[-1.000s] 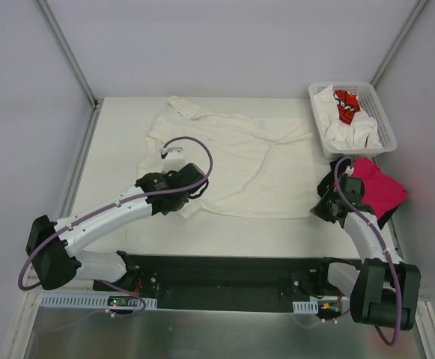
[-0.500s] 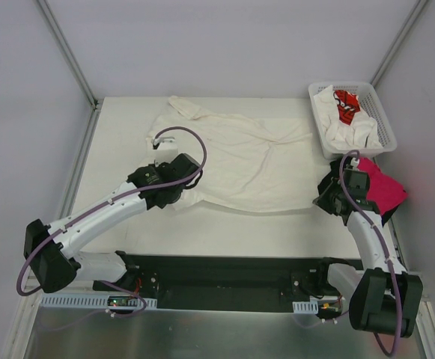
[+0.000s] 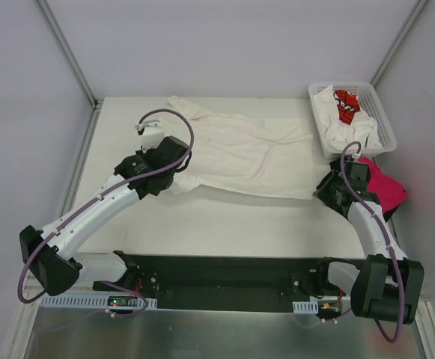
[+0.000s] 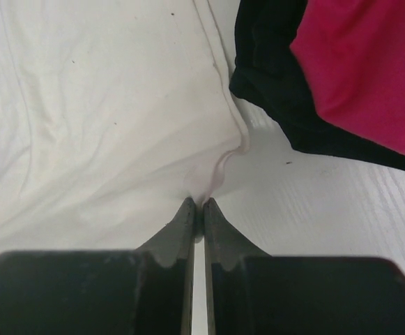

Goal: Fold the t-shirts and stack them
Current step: Grap the side of the flattened tshirt closest away from the robot with both arms, then fold the other side of the tshirt into a rectangle

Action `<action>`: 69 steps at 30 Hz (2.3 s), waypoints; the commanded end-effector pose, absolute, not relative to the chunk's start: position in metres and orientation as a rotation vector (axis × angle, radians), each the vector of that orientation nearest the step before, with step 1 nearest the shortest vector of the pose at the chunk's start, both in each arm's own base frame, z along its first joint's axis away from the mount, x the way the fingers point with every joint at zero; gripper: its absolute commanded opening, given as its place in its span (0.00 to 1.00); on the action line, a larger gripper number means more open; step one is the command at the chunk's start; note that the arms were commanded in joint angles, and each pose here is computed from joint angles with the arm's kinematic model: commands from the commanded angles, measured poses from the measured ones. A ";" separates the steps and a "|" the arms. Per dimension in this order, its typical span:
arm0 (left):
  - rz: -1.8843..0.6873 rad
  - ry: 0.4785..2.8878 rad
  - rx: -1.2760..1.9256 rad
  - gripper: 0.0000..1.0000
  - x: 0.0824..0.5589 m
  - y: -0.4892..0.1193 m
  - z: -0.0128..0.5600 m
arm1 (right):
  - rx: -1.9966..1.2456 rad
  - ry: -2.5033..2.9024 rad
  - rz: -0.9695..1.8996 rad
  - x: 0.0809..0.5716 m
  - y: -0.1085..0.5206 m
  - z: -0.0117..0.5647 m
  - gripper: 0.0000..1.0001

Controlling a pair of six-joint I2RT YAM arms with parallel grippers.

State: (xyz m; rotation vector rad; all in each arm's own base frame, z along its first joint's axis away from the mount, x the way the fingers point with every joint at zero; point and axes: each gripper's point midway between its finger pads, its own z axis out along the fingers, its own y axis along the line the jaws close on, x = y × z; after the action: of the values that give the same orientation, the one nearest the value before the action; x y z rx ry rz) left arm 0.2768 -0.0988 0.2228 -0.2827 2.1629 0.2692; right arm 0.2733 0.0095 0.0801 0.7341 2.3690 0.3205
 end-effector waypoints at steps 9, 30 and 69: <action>0.325 2.115 -0.305 0.03 0.307 -0.089 0.246 | 0.748 2.228 0.370 0.325 0.004 0.120 0.01; 0.395 2.129 -0.276 0.03 0.351 -0.099 0.244 | 0.794 2.191 0.410 0.383 0.001 0.120 0.01; 0.445 2.190 -0.265 0.03 0.426 -0.102 0.216 | 0.831 2.196 0.427 0.438 -0.004 0.106 0.01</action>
State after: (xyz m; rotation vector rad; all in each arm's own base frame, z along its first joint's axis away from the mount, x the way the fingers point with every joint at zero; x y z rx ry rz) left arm 0.4105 -0.1060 0.2031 -0.2607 2.2221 0.4429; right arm 0.4166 -0.0012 0.0855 0.8385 2.2725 0.3973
